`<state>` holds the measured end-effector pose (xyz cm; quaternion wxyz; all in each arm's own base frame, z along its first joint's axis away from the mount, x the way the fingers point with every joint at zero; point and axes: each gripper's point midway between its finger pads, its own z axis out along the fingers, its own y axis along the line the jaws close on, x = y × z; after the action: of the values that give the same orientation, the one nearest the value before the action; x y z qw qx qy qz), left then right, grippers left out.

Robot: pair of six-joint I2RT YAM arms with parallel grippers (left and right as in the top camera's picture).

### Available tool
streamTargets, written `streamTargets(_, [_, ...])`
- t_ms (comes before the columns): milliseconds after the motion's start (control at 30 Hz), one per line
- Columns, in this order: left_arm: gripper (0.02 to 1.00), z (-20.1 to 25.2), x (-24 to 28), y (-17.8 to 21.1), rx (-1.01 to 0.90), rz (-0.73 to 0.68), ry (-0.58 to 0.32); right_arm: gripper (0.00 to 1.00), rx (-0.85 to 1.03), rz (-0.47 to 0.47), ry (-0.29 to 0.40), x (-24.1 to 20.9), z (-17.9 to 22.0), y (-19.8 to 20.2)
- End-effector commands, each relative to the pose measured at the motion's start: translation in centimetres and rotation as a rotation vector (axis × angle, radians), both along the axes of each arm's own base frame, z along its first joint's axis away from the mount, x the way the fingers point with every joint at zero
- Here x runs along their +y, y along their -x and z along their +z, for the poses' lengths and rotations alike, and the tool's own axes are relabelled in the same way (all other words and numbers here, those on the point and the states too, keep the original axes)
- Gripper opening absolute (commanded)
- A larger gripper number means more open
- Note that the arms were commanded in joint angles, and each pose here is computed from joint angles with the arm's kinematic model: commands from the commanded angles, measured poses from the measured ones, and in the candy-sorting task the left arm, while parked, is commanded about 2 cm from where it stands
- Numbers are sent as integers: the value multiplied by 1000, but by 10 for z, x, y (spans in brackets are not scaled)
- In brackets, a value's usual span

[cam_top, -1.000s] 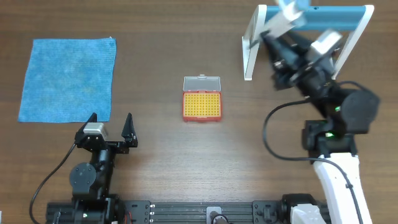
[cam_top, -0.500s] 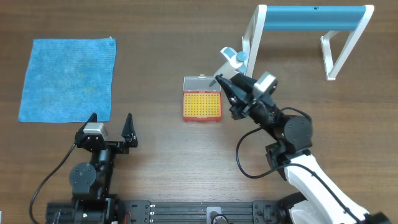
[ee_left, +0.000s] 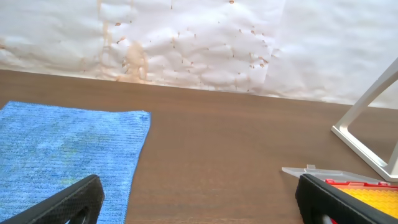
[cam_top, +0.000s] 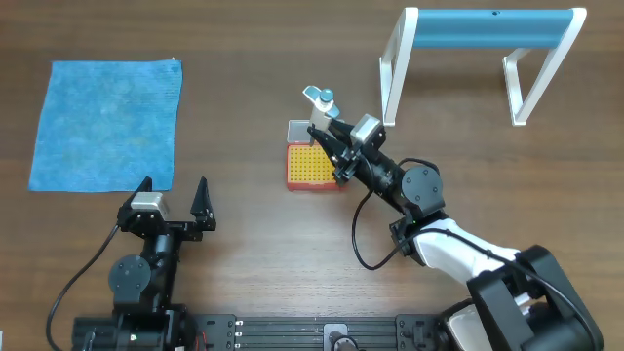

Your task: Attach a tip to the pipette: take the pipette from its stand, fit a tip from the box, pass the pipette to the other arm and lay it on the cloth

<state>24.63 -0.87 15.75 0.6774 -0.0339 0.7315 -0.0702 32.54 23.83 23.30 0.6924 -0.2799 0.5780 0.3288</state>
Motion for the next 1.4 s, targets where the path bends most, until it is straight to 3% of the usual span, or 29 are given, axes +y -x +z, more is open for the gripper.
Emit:
streamTargets(33, [996,-1,1,0,2,7,8,77,15,-28,32,2,-17,-7])
streamTargets(600, [996,-1,1,0,2,7,8,80,66,-29,86,10,-45,-7])
streamTargets(1400, [998,-1,1,0,2,7,8,77,109,-55,106,7,-63,-11])
